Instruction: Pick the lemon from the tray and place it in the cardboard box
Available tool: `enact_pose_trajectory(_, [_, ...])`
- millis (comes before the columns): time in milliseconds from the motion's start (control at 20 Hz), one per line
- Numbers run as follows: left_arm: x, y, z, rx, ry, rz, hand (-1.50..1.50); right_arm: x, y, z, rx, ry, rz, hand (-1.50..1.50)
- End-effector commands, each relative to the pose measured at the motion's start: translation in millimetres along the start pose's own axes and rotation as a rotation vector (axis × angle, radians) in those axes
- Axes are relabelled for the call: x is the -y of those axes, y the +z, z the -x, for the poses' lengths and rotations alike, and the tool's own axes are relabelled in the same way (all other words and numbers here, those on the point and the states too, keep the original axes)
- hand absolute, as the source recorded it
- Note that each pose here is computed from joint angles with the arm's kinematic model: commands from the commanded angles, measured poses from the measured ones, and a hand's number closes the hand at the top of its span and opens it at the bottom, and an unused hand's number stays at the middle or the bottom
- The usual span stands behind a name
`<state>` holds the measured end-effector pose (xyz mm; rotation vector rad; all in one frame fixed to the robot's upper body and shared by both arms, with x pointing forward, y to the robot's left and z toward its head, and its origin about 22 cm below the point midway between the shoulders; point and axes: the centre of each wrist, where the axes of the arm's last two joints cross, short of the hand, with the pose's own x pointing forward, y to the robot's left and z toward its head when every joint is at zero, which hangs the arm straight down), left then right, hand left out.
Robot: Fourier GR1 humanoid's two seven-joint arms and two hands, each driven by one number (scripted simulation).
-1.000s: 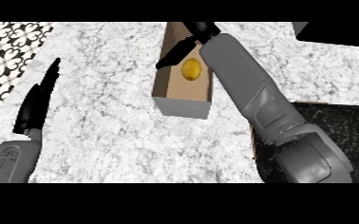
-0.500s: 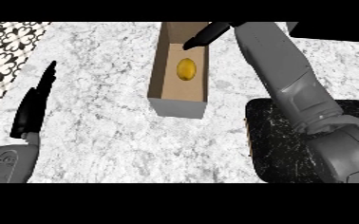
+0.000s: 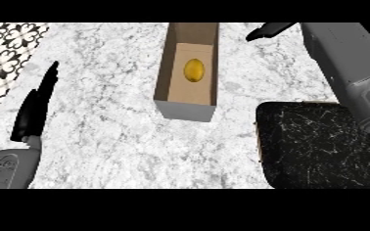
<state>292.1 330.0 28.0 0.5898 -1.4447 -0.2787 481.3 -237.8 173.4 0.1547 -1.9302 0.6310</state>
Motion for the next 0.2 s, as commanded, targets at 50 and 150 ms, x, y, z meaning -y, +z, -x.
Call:
enact_pose_trajectory(50, [-5.1, -8.4, -12.7, 0.014, 0.011, -0.008, 0.00, 31.3, 27.6, 8.1, -0.020, 0.038, -0.049, -1.50])
enact_pose_trajectory(150, [2.3, 3.3, 1.1, 0.011, 0.003, 0.011, 0.00, 65.1, 44.4, -3.4, -0.033, 0.074, -0.056, -1.50])
